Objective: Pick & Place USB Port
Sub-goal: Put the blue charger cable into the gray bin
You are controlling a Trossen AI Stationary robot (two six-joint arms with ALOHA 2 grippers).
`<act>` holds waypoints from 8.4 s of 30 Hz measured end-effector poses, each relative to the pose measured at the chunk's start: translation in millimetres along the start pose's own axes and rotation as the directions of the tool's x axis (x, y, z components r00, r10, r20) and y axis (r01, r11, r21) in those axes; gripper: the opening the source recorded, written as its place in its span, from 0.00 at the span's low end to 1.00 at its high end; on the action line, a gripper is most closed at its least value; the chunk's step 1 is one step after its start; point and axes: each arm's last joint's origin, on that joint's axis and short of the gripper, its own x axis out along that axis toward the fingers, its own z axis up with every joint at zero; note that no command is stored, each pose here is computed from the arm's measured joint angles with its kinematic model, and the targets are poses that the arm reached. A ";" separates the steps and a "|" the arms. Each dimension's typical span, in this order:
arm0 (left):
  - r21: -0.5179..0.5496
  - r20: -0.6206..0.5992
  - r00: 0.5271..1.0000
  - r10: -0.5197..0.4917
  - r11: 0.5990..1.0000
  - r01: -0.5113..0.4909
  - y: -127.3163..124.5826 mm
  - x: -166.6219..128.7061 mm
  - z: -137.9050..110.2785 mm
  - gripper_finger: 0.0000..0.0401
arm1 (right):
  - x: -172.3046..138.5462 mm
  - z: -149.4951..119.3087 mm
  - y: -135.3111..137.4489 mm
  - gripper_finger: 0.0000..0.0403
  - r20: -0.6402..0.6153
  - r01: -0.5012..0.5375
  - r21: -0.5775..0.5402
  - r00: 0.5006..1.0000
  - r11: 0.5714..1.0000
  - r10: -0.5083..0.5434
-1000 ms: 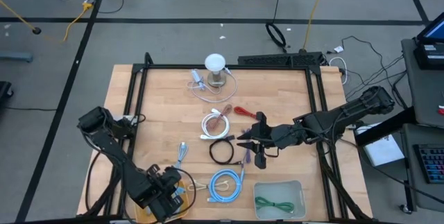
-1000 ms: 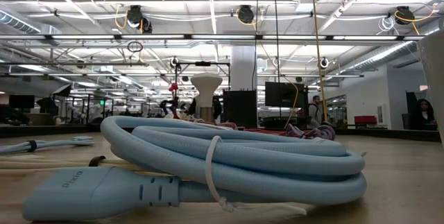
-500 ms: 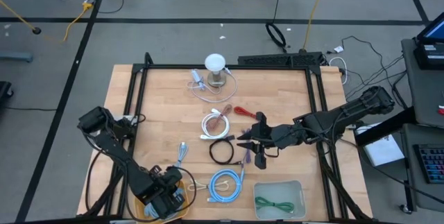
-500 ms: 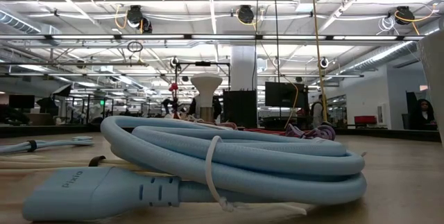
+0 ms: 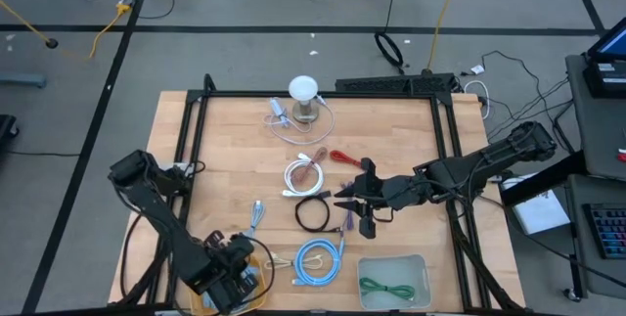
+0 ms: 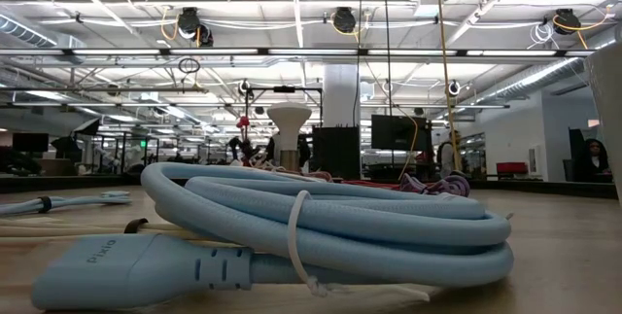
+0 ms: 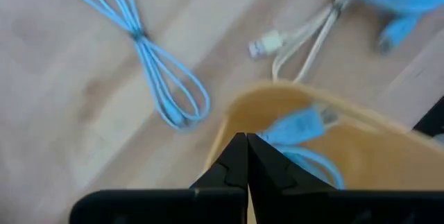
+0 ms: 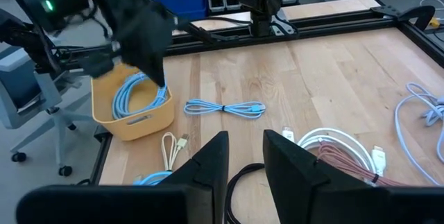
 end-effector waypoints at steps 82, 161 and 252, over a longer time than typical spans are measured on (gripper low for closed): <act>-0.250 0.678 0.701 -0.219 0.829 0.501 72.1 -60.5 112.0 0.01 | -9.7 7.1 22.5 0.20 0.275 -0.177 0.162 0.953 0.971 0.128; 0.122 0.654 0.476 -0.588 0.702 0.701 4.9 -51.0 165.2 0.01 | 47.4 -19.6 -27.0 0.34 0.554 -0.540 0.433 0.791 0.722 0.259; -0.025 0.398 0.799 -0.451 0.865 0.501 70.4 -87.4 77.6 0.40 | 8.5 -115.7 171.1 0.08 -0.760 0.066 -0.247 0.606 0.967 -0.236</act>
